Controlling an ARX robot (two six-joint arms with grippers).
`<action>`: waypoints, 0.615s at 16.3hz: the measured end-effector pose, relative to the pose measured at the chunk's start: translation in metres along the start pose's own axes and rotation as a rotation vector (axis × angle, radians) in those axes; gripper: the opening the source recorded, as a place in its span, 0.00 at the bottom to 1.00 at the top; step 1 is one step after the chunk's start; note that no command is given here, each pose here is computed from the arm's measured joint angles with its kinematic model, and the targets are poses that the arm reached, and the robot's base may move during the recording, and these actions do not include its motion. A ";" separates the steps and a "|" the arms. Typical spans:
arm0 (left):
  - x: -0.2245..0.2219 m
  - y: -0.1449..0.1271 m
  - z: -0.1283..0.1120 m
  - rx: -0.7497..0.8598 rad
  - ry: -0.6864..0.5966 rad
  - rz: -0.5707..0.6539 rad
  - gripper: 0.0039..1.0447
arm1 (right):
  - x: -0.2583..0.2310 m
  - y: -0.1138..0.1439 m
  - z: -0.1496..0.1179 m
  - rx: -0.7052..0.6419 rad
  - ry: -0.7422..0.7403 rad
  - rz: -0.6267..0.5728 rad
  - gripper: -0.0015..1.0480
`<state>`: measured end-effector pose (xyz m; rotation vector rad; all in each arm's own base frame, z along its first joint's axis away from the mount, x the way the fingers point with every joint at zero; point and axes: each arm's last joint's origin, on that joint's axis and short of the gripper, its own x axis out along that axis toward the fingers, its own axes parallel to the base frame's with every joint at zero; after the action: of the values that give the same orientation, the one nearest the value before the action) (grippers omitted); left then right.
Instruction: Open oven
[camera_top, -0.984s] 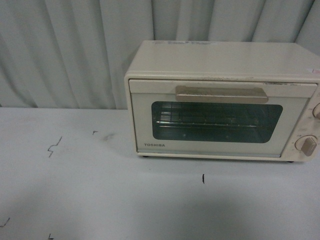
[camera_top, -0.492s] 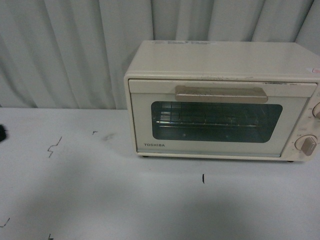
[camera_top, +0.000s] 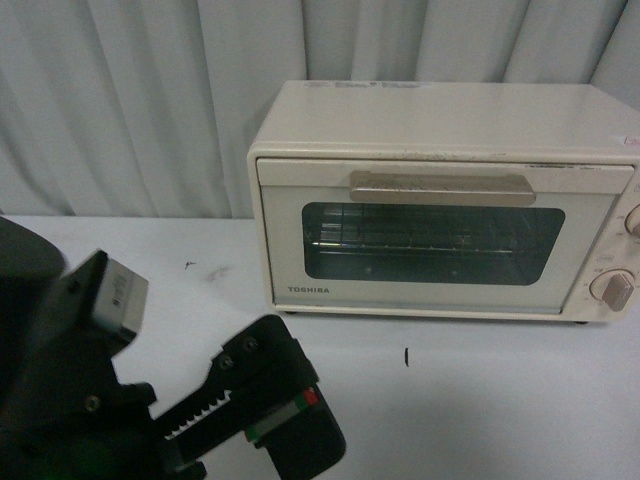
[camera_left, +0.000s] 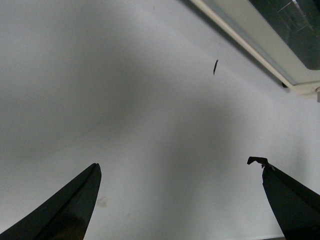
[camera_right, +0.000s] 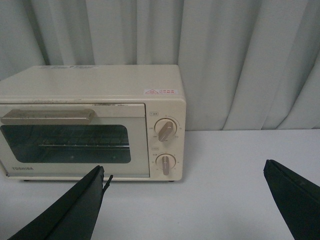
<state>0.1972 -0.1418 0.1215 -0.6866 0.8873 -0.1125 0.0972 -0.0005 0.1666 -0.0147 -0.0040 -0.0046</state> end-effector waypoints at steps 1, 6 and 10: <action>0.007 0.001 -0.004 -0.039 0.009 0.017 0.94 | 0.000 0.000 0.000 0.000 0.000 0.000 0.94; 0.035 0.006 -0.007 -0.286 -0.087 0.077 0.94 | 0.000 0.000 0.000 0.000 0.000 0.000 0.94; 0.050 0.012 -0.009 -0.463 -0.135 0.060 0.94 | 0.000 0.000 0.000 0.000 0.000 0.000 0.94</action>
<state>0.2204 -0.1555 0.0764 -1.0839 0.8083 0.1987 0.0973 -0.0005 0.1666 -0.0147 -0.0036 -0.0046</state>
